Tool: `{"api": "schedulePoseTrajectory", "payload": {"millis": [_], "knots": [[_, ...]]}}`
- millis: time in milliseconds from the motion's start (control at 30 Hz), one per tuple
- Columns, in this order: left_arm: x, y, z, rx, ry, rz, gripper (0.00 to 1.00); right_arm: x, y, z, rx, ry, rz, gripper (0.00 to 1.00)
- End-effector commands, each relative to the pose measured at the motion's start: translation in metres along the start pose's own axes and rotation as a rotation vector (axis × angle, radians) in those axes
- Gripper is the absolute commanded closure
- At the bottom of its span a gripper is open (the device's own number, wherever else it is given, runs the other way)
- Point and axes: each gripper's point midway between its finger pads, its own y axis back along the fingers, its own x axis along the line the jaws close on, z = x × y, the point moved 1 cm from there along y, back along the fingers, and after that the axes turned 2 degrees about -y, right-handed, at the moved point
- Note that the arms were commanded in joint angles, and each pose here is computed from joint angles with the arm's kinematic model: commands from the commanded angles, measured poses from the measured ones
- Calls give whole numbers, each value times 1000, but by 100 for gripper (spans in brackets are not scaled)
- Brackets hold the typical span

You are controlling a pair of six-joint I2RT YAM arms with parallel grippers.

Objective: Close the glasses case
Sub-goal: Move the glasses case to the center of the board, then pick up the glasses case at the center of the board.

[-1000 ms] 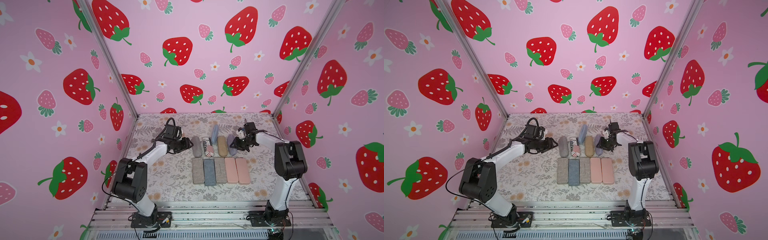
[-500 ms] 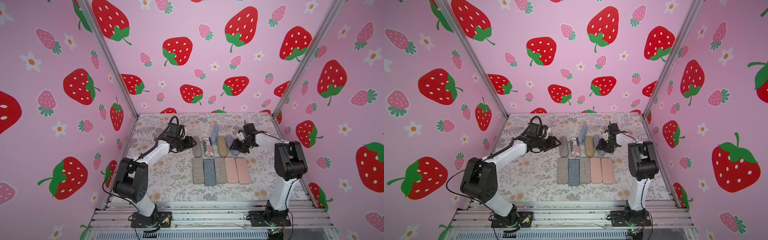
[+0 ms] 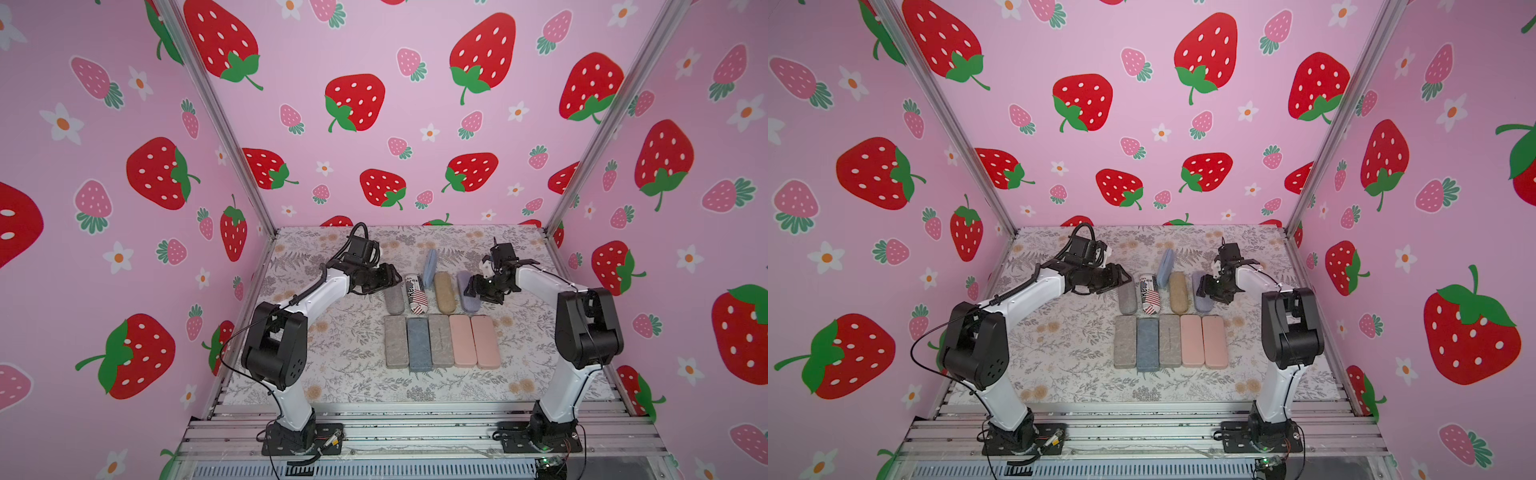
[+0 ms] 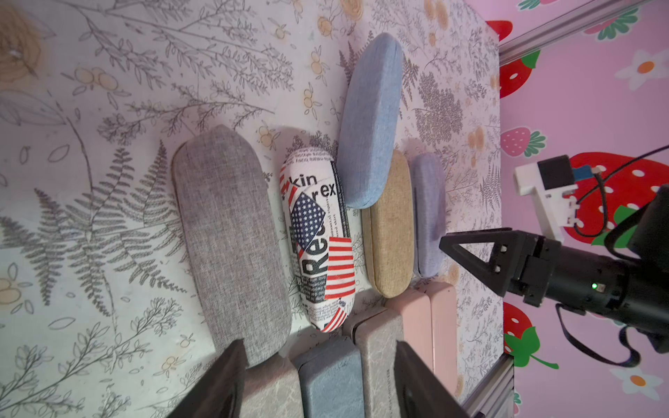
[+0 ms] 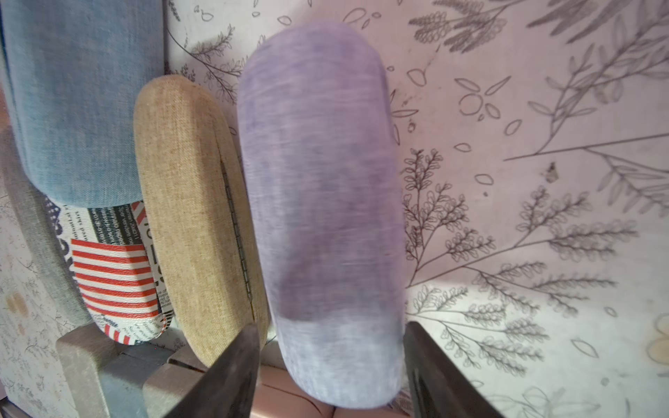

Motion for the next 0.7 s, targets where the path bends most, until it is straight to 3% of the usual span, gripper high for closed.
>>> {"api": "schedulePoseTrajectory", "payload": {"millis": [0,333,667], "knots": [[-14,-1,15,-3,-45,-7,35,-1,10,-1,0,10,-23,35],[-39,-45,43,54,-198,83,30,0,22,-3,-19,4,-30,34],[-56,-104,54,85,-338,208,23,7,72,-17,-124,-20,8,30]]}}
